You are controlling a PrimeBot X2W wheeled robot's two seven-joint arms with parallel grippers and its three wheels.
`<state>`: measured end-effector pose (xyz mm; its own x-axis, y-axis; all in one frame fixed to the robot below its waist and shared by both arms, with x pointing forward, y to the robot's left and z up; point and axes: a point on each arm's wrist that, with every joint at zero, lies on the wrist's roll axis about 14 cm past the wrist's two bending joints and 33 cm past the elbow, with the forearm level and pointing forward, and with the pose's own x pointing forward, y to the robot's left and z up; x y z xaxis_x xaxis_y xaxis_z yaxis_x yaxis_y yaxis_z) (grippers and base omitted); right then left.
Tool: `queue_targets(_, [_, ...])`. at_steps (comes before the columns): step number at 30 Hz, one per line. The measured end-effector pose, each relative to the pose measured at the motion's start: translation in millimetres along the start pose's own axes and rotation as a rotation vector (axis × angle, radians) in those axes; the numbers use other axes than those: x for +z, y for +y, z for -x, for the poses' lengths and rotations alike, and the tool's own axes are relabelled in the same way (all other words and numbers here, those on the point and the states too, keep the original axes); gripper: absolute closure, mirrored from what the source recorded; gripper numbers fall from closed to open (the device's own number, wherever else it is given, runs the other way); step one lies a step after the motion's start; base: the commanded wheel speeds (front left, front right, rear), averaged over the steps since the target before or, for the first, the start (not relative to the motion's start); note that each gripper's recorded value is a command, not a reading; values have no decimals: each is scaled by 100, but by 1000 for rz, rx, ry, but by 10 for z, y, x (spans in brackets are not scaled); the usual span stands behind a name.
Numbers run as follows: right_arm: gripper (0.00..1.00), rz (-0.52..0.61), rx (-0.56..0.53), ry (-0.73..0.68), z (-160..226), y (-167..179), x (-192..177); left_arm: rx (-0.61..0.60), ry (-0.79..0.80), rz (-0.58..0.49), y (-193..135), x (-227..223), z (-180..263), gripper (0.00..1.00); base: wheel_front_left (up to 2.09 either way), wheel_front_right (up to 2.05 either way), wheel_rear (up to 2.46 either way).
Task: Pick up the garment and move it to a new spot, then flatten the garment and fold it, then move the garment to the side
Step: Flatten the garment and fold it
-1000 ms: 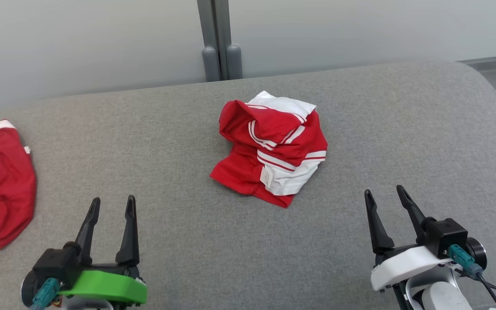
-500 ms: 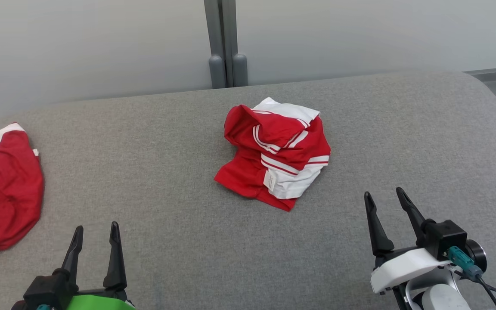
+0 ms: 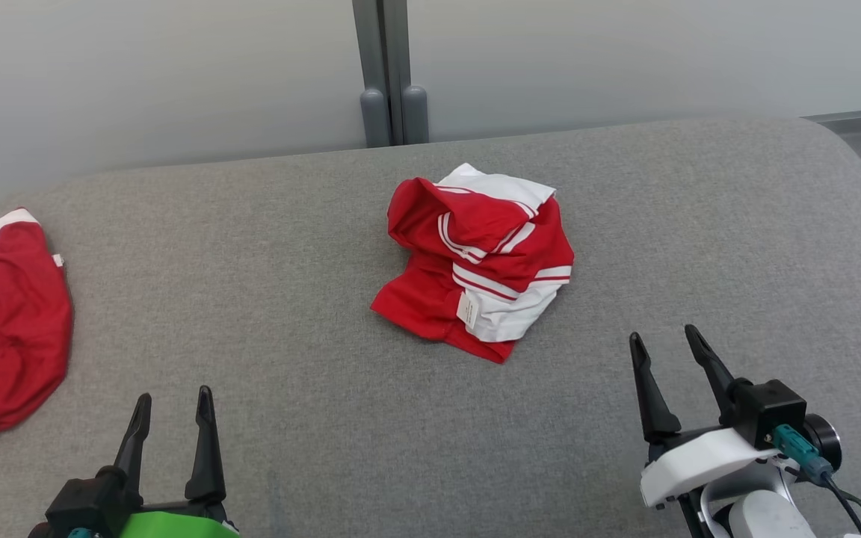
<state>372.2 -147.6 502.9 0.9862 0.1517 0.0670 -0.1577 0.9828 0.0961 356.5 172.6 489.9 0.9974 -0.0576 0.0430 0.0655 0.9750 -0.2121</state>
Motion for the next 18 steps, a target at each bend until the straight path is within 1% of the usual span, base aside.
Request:
queue_targets(2, [0, 2, 13, -9, -45, 35, 36, 3, -6, 0, 9, 17, -3, 0, 0, 0, 0])
queue_targets(5, [0, 18, 53, -26, -210, 138, 162, 6, -16, 0, 19, 50, -20, 0, 0, 0, 0])
queue_targets(8, [0, 40, 110, 8, -405, 273, 202, 8, -17, 1, 23, 52, -39, 0, 0, 0, 0])
queue_targets(14, [0, 64, 170, 160, -807, 409, 99, 17, -16, 18, 49, 42, -74, 0, 0, 0, 0])
queue_targets(18, [0, 78, 191, 283, -1021, 464, -93, 37, -18, 31, 108, 43, -108, 0, 0, 0, 0])
